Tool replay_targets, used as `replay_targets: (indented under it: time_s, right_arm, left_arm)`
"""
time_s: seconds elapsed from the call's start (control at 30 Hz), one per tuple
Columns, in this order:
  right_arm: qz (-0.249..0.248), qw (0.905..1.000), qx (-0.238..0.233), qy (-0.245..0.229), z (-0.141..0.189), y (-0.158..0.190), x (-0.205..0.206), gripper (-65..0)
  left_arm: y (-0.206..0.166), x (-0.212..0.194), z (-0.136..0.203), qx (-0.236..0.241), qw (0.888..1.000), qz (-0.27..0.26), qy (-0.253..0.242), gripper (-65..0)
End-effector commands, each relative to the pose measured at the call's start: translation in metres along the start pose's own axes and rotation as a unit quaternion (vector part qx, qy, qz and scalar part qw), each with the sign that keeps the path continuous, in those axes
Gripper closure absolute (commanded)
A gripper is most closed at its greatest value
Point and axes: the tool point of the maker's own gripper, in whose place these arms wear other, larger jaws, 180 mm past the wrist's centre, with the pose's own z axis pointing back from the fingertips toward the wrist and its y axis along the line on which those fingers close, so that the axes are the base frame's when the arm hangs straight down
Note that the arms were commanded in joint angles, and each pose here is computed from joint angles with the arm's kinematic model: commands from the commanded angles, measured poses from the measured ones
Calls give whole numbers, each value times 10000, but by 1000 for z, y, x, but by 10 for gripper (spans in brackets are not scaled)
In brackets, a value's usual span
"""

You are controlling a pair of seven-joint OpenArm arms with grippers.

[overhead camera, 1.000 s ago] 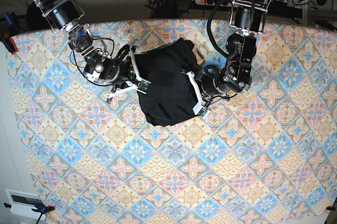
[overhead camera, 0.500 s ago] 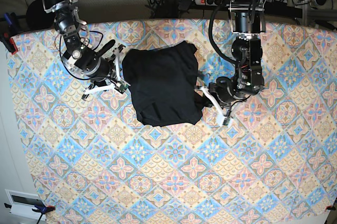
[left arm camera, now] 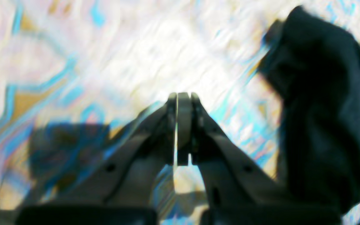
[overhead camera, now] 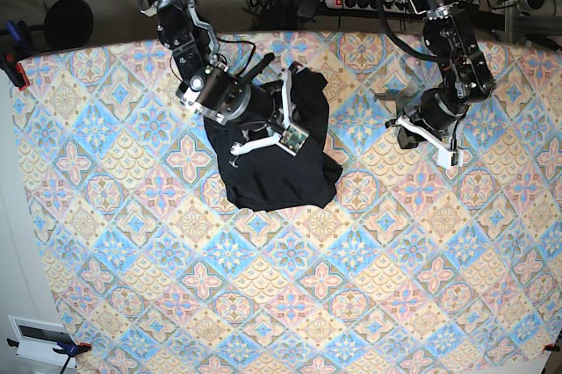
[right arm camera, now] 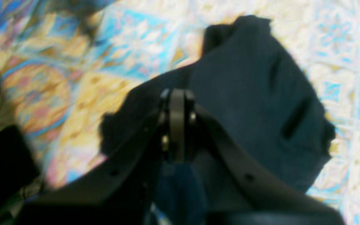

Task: Layout the t-shirt on the table in an organized manner, then fold the t-shirt properly
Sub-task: 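Drag the folded shirt with the right gripper toward the right arm's side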

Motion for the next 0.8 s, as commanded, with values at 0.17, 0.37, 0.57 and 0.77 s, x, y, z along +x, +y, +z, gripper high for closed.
replay_targets:
  time_s: [0.17, 0.37, 0.57, 0.77]
  right_arm:
    - [-234, 9996, 182, -17, -34, -8, 13, 0]
    - [-419, 9987, 291, 42, -60, -21, 3, 0]
    - [-788, 9952, 516, 260, -81, -12, -30, 0]
    - [-1058, 9927, 433, 398, -81, -19, -47, 0]
  left_arm:
    - [4, 17, 20, -129, 9985, 280, -457, -2]
    - [8, 13, 23, -95, 9988, 276, -398, -2]
    - [8, 12, 22, -99, 9988, 282, -398, -2]
    - [8, 12, 22, -99, 9988, 282, -398, -2]
